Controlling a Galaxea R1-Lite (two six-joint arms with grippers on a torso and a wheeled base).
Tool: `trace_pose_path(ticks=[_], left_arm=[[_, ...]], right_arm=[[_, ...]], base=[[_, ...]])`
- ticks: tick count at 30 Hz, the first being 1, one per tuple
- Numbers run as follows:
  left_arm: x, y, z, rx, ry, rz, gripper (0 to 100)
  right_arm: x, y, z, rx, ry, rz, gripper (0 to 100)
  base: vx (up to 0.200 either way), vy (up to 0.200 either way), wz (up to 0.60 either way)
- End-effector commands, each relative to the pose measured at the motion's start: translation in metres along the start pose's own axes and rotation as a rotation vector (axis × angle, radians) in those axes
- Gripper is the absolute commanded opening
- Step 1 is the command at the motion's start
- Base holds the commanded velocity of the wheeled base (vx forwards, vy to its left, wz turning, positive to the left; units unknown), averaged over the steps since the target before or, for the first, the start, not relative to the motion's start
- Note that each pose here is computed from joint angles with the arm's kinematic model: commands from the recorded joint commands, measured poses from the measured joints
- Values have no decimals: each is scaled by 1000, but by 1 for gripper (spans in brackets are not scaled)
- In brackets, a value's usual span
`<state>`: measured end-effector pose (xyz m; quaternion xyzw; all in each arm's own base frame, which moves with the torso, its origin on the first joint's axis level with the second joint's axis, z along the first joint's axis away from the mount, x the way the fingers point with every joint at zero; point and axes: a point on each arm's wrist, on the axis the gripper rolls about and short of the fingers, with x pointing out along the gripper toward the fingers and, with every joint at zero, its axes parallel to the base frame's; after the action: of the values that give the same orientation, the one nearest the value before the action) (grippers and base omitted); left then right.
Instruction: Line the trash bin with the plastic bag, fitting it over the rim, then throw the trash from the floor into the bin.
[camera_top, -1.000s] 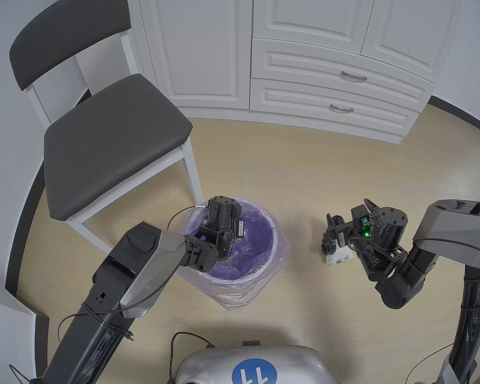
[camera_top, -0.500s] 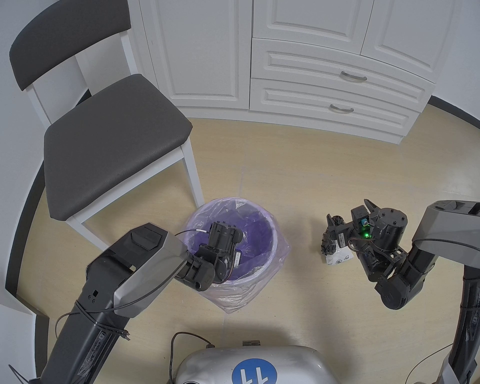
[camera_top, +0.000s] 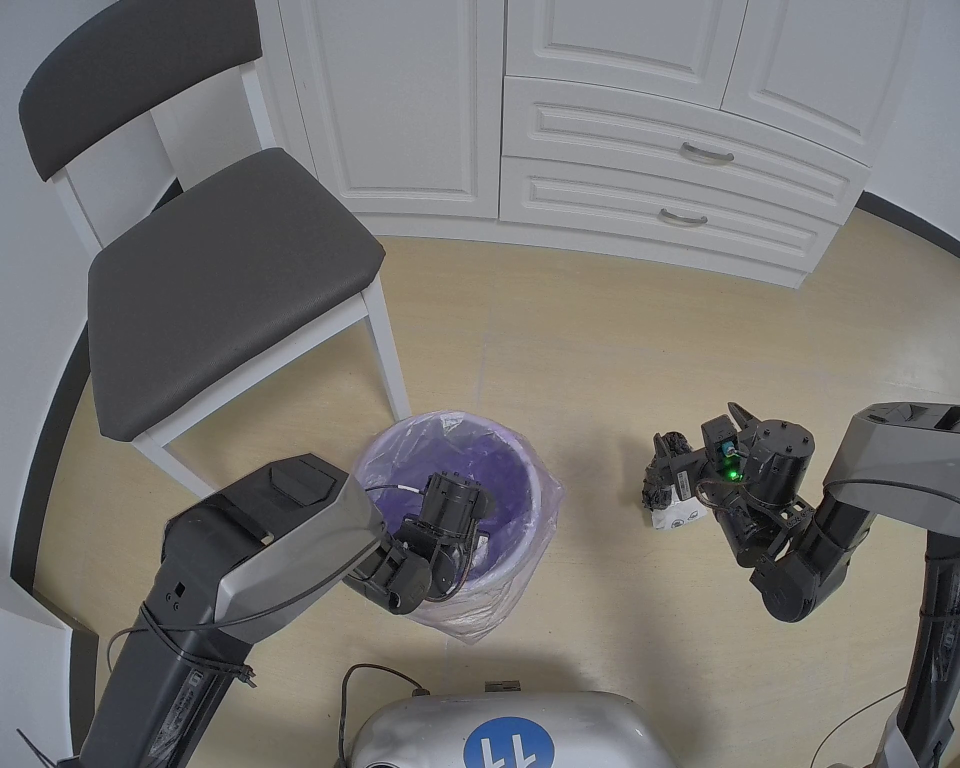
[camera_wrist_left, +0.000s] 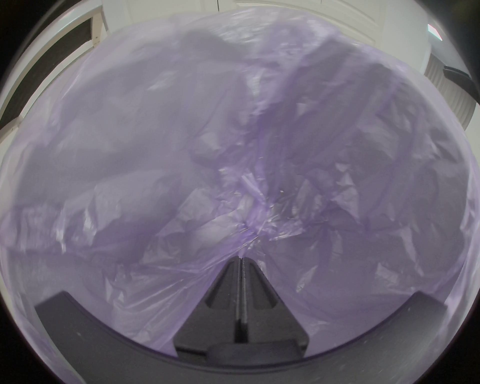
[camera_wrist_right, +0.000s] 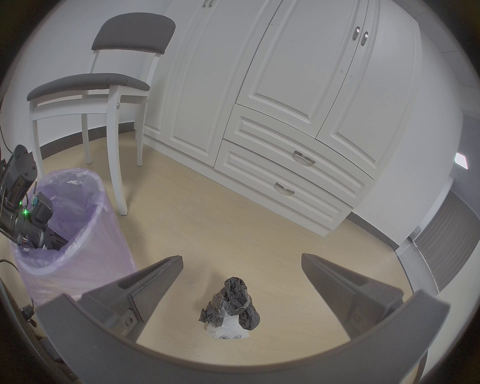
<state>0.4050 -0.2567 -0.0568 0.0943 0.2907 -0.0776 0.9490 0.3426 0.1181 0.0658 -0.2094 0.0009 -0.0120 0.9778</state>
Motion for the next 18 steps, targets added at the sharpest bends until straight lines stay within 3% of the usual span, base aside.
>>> trace_pose_path(ticks=[1,9,18], left_arm=[[-4,-12,6,2,-25,-21,0],[-4,-40,22,10,-64,-65,0],[-3,-48,48,-57,-48,-70,0]], right_arm=[[0,0,0,0,0,1,100],[-1,0,-1,-2,5,1,100],[-1,0,-2,-3,7,2,100]], base=[[0,0,0],[0,0,0],[0,0,0]])
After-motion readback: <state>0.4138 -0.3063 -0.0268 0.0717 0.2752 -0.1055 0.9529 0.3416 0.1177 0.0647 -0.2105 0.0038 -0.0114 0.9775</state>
